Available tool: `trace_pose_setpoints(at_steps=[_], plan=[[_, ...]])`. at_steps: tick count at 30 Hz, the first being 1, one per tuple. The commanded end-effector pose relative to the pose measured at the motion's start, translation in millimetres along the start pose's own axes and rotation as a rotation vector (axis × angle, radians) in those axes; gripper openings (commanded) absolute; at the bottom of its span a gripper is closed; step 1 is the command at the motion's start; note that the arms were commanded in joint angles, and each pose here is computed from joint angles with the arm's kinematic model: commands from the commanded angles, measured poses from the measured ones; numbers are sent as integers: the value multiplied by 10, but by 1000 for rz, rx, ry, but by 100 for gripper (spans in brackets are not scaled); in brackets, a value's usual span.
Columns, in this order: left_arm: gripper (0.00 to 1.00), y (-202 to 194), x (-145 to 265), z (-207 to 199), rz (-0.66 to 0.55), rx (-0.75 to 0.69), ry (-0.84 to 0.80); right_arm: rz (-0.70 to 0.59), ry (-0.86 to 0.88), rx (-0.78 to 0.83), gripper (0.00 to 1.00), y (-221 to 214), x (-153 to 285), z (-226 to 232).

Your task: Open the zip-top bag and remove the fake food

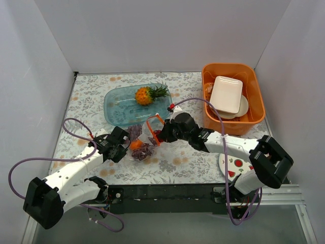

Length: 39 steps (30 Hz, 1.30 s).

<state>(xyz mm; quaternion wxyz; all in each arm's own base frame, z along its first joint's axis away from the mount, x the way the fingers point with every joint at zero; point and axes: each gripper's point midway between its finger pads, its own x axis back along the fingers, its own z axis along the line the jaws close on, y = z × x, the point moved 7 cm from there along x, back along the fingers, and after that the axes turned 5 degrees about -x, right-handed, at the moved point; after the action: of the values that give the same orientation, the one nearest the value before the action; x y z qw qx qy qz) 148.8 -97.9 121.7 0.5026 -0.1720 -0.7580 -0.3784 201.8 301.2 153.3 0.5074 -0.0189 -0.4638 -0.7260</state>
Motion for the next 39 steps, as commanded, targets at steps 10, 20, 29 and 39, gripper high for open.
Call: trace_pose_setpoints(at_steps=[10,20,29,39], plan=[[23,224,305,-275,-54,-153,-140,-59,105,27,3,322,3,250],[74,47,541,-278,117,-205,-251,-19,42,18,3,166,-190,74],[59,-363,440,-74,211,-159,-224,13,25,7,2,58,-278,-9],[46,-434,260,-124,164,-116,-205,21,37,-15,2,53,-307,12]])
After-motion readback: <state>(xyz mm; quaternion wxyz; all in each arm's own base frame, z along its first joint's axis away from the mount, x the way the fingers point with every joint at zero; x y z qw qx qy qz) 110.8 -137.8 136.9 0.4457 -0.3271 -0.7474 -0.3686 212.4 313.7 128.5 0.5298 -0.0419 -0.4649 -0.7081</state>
